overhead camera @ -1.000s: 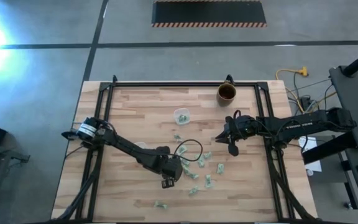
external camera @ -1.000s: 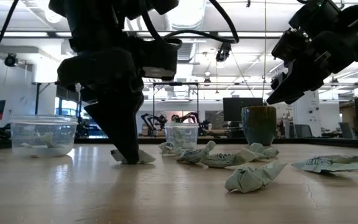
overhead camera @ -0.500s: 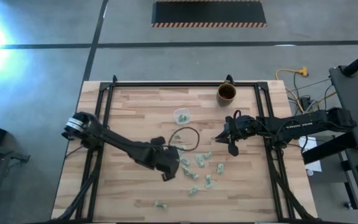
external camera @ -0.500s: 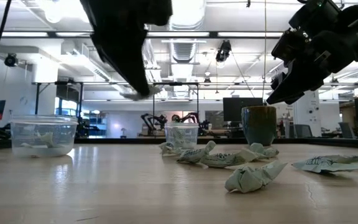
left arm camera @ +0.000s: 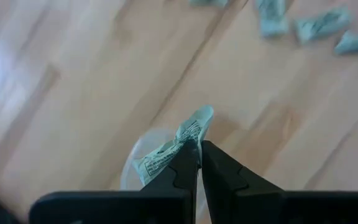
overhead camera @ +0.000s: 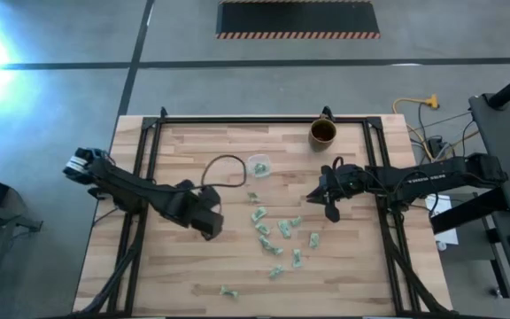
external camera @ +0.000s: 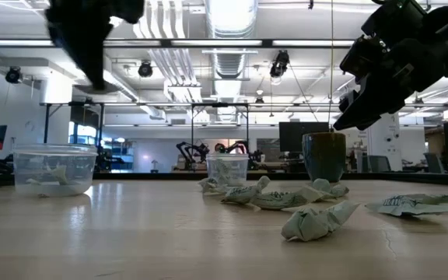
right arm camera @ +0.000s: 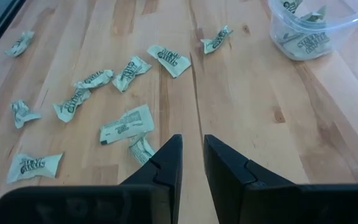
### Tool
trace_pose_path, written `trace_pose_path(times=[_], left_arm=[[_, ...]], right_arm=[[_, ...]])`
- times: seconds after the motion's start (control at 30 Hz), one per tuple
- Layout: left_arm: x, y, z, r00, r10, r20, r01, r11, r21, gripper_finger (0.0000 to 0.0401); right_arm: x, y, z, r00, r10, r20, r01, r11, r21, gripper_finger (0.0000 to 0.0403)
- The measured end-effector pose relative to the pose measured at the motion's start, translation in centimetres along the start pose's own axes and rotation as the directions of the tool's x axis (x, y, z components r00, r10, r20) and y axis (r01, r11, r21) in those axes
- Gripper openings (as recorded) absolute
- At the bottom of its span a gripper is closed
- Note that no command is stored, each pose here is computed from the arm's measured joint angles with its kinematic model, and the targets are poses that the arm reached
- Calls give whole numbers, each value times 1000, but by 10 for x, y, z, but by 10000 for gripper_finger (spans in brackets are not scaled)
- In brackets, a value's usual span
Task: Pick and place Stevia / Truvia into bins
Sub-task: Put the stevia packet into the bottom transparent container
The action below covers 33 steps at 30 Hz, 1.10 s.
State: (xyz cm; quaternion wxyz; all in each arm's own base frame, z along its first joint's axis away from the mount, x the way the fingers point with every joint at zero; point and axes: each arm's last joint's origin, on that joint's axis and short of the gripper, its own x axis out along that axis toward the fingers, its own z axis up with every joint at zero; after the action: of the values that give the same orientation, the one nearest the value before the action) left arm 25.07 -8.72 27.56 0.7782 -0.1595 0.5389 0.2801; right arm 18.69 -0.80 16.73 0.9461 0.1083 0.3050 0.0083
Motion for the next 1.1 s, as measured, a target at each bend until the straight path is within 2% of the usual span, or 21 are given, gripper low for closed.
trace_pose_path(times=[0.2,0.33,0.5,0.87,1.1], left_arm=[[1,17,-14,996,-66,-63,56,986,-157,0],[10,18,-20,990,-107,-87,88,976,-201,0],[25,13,-24,988,-143,-66,126,969,-213,0],[47,9,-31,991,-79,-111,57,981,-188,3],[51,8,-31,991,-66,-120,44,983,-176,60]], right_arm=[[0,0,0,1000,-2,1,2,1000,-11,59],[0,0,0,1000,-3,3,3,1000,-12,59],[0,0,0,1000,-2,6,2,1000,-12,59],[0,0,0,1000,-1,6,1,1000,0,59],[0,0,0,1000,1,8,-1,1000,0,59]])
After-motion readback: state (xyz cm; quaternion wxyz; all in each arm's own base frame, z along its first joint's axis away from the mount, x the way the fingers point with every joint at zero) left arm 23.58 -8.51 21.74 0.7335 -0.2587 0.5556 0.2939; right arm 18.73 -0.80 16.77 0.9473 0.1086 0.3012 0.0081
